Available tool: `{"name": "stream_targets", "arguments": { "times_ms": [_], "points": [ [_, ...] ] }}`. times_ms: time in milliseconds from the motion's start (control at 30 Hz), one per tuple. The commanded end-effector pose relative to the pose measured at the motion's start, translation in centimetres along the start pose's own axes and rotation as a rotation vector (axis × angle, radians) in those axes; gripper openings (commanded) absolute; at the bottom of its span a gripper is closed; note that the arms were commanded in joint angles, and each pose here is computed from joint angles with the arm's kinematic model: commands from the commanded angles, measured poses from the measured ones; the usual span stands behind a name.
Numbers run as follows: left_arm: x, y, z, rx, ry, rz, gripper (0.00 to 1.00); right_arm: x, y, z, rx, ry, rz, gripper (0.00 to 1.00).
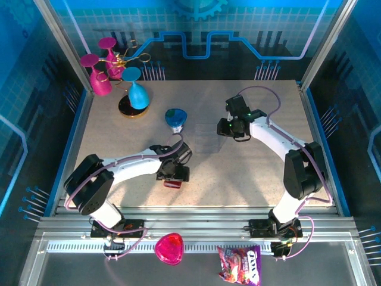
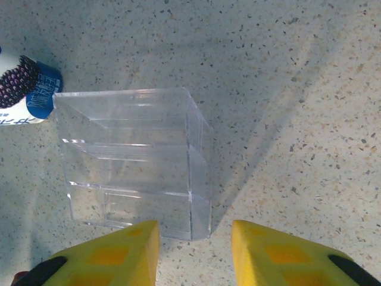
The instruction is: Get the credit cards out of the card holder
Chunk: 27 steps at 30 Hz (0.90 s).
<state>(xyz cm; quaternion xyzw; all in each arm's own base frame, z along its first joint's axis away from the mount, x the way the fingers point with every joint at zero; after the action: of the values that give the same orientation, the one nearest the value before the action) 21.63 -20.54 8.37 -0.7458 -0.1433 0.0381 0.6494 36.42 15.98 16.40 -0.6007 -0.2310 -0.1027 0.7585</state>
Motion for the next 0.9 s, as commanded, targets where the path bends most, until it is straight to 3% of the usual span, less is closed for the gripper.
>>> {"name": "stream_targets", "arguments": {
  "times_ms": [0, 300, 467, 867],
  "points": [
    [0.1, 0.0, -2.4, -0.043, -0.025, 0.006, 0.82, 0.0, -1.2, -0.6, 0.011, 0.002, -0.033, 0.37],
    [-0.8, 2.3, -6.4, -0.091, -0.030, 0.085, 0.82, -1.2, -1.6, -1.9, 0.049, 0.035, -0.054, 0.37],
    [-2.0, 1.7, -7.8, -0.146, -0.036, 0.138, 0.89, -2.2, -1.6, -1.7, 0.091, 0.049, -0.054, 0.37],
    [-1.5, -0.9, -6.8, -0.225, -0.065, 0.101, 0.93, -3.7, -1.8, -0.3, 0.134, 0.062, -0.027, 0.39]
  ]
}}
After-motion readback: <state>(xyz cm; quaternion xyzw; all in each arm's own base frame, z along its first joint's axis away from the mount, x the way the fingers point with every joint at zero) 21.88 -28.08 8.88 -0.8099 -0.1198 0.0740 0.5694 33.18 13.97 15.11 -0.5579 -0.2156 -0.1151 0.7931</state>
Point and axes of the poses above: each hand's point on the last joint's axis, 136 mm out from that joint toward the fingers, its own y axis out along the fingers, its own z axis along the line the jaws close on, x = y × z, the point moved 5 cm from there along -y, back along the fingers, and after that the axes turned 15 degrees about -y, right-handed, at the moved point
